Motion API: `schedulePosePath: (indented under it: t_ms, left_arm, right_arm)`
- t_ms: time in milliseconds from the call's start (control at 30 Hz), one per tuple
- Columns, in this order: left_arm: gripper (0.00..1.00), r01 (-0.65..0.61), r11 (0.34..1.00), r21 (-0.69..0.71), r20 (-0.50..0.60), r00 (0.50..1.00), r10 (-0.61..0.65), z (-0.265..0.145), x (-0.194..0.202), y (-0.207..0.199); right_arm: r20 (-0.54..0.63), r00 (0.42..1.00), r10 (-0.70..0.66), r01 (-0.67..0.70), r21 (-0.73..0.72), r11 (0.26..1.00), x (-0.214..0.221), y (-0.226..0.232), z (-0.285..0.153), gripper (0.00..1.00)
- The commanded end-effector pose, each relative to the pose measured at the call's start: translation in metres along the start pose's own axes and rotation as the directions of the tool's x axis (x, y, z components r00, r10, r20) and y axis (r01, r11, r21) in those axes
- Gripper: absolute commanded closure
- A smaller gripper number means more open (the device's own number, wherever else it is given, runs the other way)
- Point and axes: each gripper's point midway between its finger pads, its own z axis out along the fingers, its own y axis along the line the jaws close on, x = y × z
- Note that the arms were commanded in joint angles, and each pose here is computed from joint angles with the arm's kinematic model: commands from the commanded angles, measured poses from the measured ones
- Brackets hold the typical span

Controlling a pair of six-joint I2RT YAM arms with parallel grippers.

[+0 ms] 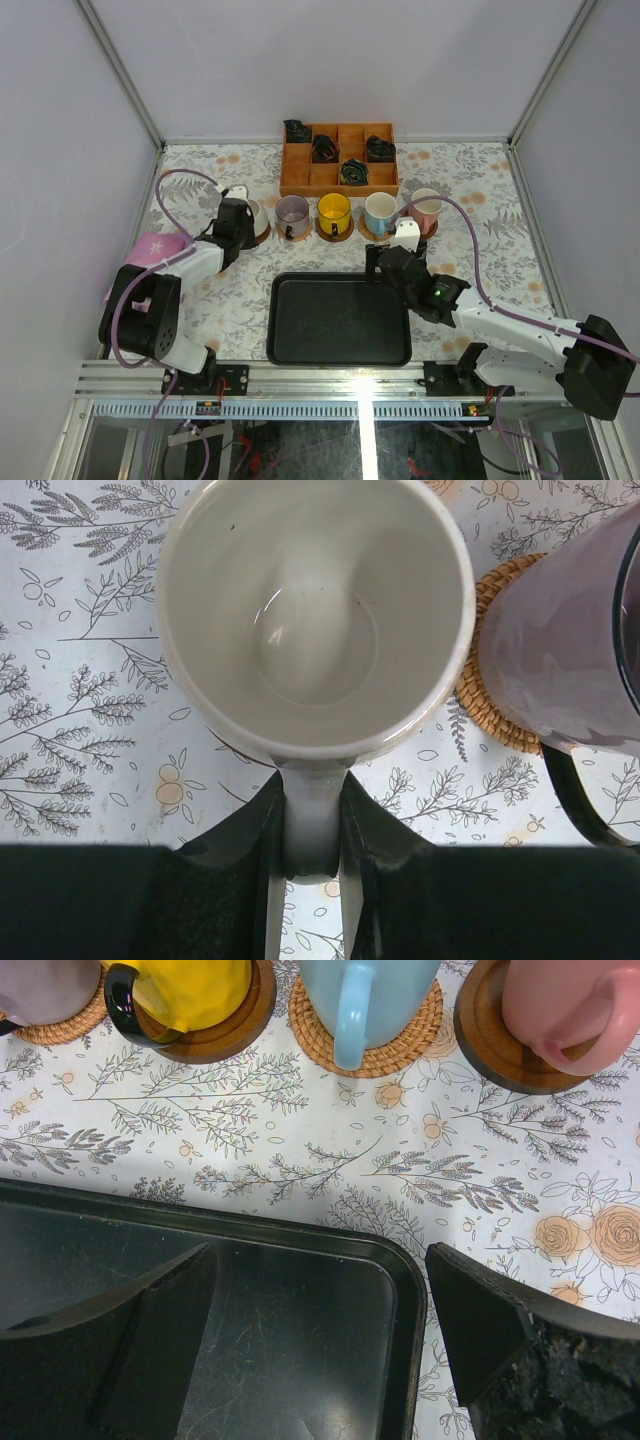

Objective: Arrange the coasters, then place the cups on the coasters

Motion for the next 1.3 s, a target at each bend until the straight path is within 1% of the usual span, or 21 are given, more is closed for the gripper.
schedulePosePath:
  t_ms: [0,367,967,1267]
  left_arm:
    - [1.0,0.019,0.999,0.042,0.197,0.98,-0.027,0.002,-0.064,-0.012]
    - [1.0,0.021,1.0,0.016,0.168,0.985,-0.024,0.008,-0.053,-0.005]
    - [1.0,0.021,0.999,-0.048,0.149,0.989,-0.014,0.003,-0.04,0.011]
    - [1.0,0.018,0.999,-0.044,0.135,0.991,-0.012,0.002,-0.035,0.011]
  right_arm:
    - [0.055,0.998,0.041,-0.042,0.002,0.999,-0.022,0.003,-0.001,0.08]
    - [0.05,0.998,0.046,-0.047,0.004,0.999,-0.02,0.002,-0.001,0.08]
    - [0.031,0.998,0.054,-0.054,-0.011,0.998,-0.015,0.007,0.001,0.08]
    - [0.026,0.998,0.06,-0.059,-0.019,0.998,-0.015,0.009,0.002,0.08]
